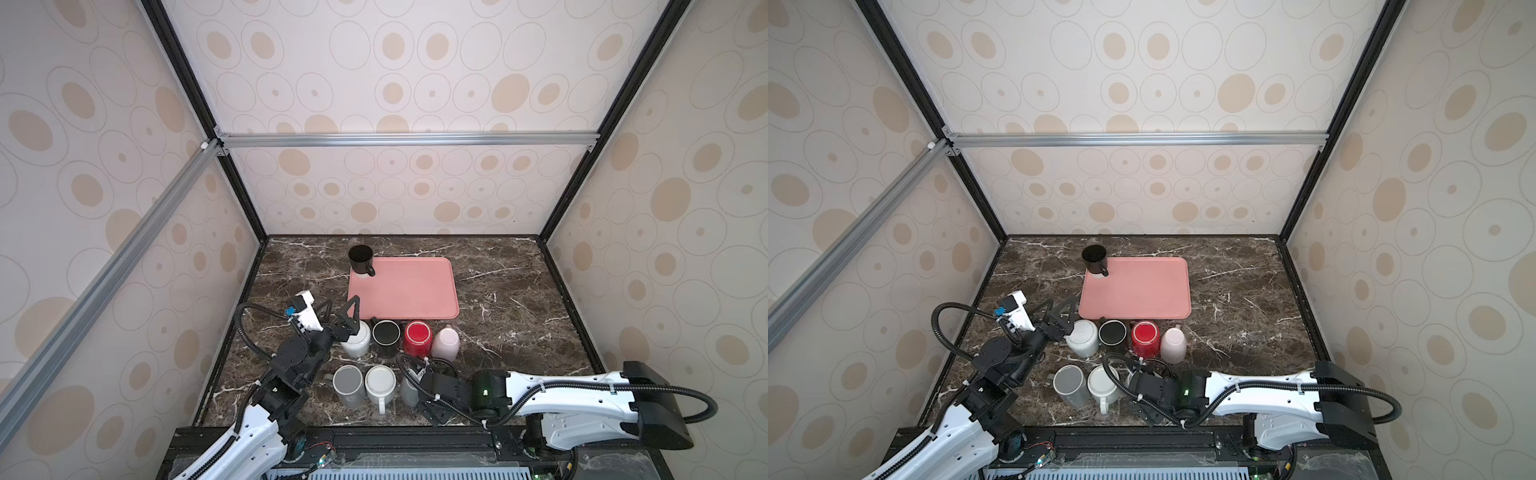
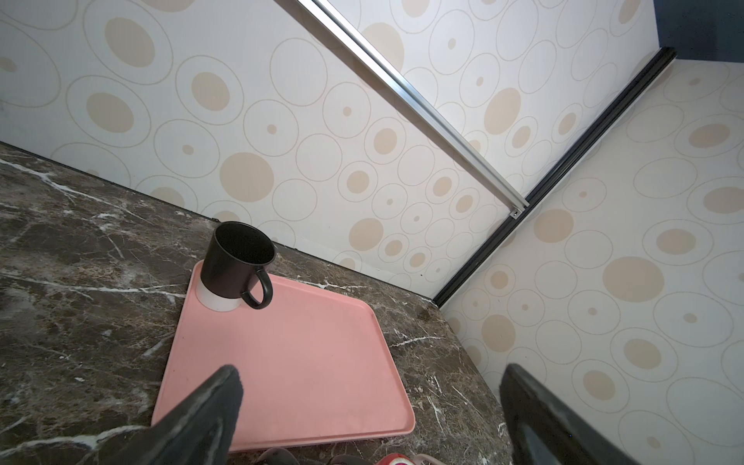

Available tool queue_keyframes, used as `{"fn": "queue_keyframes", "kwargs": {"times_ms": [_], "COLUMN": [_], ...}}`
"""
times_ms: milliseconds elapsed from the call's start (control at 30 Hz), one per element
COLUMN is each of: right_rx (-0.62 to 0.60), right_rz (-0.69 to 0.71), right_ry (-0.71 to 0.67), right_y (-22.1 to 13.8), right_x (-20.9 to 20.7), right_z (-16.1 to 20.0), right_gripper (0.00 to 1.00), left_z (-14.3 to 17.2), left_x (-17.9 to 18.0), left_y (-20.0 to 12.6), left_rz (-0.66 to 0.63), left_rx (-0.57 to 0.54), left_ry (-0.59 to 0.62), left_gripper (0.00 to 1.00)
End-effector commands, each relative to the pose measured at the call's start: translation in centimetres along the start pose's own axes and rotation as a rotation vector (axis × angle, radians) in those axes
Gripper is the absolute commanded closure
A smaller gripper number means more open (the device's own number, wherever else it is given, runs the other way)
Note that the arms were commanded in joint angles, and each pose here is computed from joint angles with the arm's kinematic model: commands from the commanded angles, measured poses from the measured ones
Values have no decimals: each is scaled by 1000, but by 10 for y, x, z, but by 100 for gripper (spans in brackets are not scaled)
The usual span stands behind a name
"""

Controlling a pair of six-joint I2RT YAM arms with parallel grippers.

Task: Turn the mug right side up
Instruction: Pick up the mug from the bottom-center of the table.

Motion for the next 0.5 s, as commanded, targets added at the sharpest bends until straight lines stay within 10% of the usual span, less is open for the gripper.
{"fn": "queue_keyframes", "kwargs": {"times_ms": [0, 467], "right_rx": [29, -34], "right_rz": [22, 12], "right_ry": [-5, 10], "right_y": [8, 6], "right_x": [2, -2], "right_z": [3, 10], "right_gripper": [18, 31], "left_z": [0, 6], "left_x": [1, 5], "left_y": [-2, -2], "left_rz": [0, 6], "left_rx": [-5, 12], "left_ry": [-18, -34], "left_gripper": [1, 1]}}
Point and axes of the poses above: each gripper's point midway between its finger pads, its own y axis out along the fingers, its own x axis along the line the jaws close on, z = x × y, the point moved 10 cm from there along -y, back along the fingers, and after that the axes turned 11 degrees about -y, right-handed, at the moved point
